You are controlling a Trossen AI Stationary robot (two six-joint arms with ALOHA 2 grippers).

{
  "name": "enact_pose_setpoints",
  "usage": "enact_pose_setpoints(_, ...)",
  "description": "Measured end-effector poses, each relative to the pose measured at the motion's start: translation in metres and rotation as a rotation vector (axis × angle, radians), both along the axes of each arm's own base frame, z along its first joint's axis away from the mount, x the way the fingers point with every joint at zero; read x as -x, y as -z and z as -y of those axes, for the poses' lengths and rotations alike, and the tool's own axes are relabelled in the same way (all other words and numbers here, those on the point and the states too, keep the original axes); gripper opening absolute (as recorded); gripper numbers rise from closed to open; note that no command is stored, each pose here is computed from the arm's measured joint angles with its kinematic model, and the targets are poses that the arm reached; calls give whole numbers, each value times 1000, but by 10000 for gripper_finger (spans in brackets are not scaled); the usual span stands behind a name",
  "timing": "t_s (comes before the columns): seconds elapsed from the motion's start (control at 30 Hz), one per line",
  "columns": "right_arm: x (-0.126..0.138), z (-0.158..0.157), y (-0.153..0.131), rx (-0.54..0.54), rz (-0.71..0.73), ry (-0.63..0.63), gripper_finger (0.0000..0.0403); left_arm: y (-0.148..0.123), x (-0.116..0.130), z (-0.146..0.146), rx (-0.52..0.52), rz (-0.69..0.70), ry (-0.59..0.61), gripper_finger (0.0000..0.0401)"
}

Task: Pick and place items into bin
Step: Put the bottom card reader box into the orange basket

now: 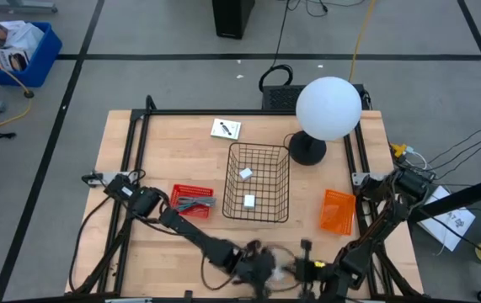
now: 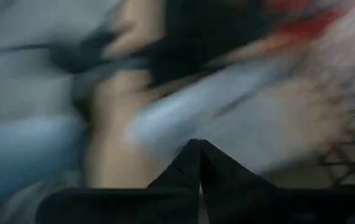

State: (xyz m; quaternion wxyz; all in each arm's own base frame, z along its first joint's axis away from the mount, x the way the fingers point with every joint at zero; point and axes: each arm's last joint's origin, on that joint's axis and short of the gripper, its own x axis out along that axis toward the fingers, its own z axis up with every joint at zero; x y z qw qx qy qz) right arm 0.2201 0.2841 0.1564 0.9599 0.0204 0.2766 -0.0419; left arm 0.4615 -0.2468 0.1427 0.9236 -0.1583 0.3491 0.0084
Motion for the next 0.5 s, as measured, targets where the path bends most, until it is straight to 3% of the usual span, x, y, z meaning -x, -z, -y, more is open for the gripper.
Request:
enact_pose_setpoints(0.1,2,-1,8,25,-51,-64,0,-2,-8,-13,-39,41,-57,13)
enact_pose_setpoints(0.23,-2,0,2,5,-12,-32,0,0,-4,-5,5,10,-6,4)
enact_pose_setpoints(0.43,4,1,4,46,-51,-58,0,2,-5,-9,-4,4,-15,17)
enact_pose_setpoints(0.5,8,3,2,9,-90,-51,0,0,-6,-7,14,20,2,14)
